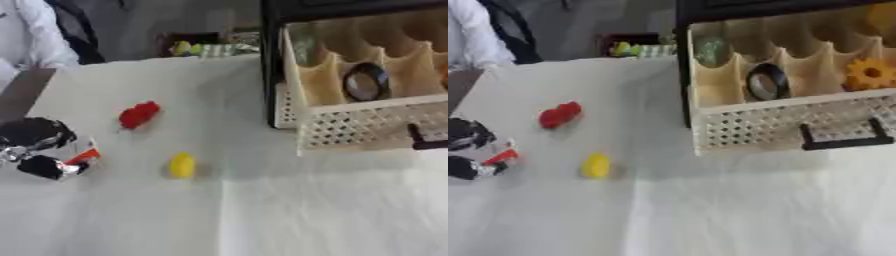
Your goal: Pick up objects from table and place into drawer.
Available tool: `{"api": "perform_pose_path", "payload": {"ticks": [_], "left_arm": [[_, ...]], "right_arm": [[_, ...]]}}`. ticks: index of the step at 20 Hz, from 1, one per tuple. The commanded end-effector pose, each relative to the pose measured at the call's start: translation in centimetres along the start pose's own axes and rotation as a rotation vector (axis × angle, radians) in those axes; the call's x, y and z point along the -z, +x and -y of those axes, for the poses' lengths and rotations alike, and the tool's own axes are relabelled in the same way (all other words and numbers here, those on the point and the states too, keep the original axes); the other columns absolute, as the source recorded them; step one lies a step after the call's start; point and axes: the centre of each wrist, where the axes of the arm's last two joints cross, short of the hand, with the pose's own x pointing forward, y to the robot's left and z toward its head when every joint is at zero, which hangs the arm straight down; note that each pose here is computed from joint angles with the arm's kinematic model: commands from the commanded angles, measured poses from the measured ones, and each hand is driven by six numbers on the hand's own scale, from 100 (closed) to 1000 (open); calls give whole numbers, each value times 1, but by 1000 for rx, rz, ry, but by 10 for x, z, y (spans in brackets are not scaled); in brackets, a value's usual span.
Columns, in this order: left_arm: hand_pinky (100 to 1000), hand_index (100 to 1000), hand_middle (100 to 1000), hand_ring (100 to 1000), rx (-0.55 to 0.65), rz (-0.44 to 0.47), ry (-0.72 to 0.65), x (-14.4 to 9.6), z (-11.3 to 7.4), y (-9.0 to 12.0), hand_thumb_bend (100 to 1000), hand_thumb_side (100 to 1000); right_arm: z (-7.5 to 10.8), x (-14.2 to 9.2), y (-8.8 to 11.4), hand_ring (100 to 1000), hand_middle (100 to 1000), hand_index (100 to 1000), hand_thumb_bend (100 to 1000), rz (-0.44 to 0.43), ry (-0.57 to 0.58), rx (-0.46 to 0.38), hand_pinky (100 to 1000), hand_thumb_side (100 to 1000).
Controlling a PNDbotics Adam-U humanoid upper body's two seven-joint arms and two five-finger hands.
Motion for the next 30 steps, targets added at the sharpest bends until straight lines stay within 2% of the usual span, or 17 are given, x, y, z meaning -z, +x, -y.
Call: {"api": "perform_pose_path", "payload": {"ticks": [1,5,8,16,23,30], "left_arm": [[584,707,494,624,15,-14,17,-4,-7,-6,307,655],[573,691,487,615,4,-8,36,-4,-11,-6,270,632],[567,687,484,611,1,-1,56,-5,-16,-6,233,565],[552,674,475,599,-28,34,115,-13,-35,-8,132,516],[530,660,463,582,-67,95,182,-22,-60,-4,100,472],[490,642,446,556,-151,224,276,-31,-97,11,100,457]], "right_arm": [[4,4,6,713,371,742,100,19,-3,-21,730,1000],[4,3,6,713,371,739,100,13,-5,-20,730,1000],[4,2,6,713,371,737,100,9,-7,-17,730,1000],[3,1,5,711,374,735,100,-1,-17,-6,729,1000],[1,2,4,710,377,734,100,-6,-21,8,728,1000],[-1,1,3,708,379,733,100,-13,-24,22,727,1000]]}}
